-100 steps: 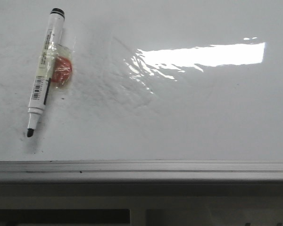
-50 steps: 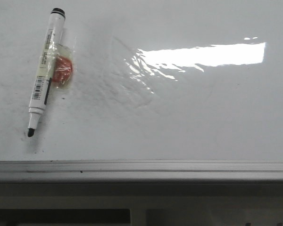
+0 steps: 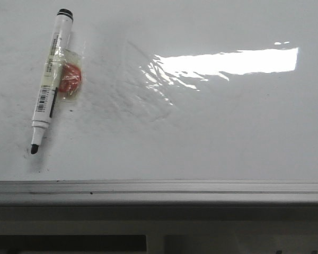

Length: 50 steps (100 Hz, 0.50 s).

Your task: Write number 8 on whiteboard

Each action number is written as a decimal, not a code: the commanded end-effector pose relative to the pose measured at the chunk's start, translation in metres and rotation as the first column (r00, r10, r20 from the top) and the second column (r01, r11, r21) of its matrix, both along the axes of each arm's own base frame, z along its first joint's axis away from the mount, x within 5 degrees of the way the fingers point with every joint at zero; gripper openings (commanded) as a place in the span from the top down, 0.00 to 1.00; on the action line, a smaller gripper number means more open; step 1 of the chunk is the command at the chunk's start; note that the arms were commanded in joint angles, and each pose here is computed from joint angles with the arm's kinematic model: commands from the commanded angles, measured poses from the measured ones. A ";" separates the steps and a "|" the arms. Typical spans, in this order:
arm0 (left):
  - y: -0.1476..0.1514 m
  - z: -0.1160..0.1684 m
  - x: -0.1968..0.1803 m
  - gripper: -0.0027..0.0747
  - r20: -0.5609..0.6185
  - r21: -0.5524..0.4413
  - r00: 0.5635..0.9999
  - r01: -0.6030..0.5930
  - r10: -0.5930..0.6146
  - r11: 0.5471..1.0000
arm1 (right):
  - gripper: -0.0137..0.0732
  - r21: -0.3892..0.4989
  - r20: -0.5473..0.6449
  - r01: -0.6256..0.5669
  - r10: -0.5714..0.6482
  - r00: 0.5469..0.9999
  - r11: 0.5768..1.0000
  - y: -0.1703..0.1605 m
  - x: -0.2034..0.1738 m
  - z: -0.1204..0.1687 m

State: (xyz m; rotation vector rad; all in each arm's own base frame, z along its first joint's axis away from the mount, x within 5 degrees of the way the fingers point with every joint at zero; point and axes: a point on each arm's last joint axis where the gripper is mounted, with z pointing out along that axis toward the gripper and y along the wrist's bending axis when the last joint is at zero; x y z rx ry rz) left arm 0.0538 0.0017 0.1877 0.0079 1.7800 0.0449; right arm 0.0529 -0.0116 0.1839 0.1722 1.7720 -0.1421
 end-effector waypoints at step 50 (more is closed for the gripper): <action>0.000 0.020 0.001 0.99 0.335 -0.079 0.942 0.010 0.017 0.997 | 0.92 -0.137 0.392 -0.014 0.067 0.918 0.991 0.004 -0.001 0.036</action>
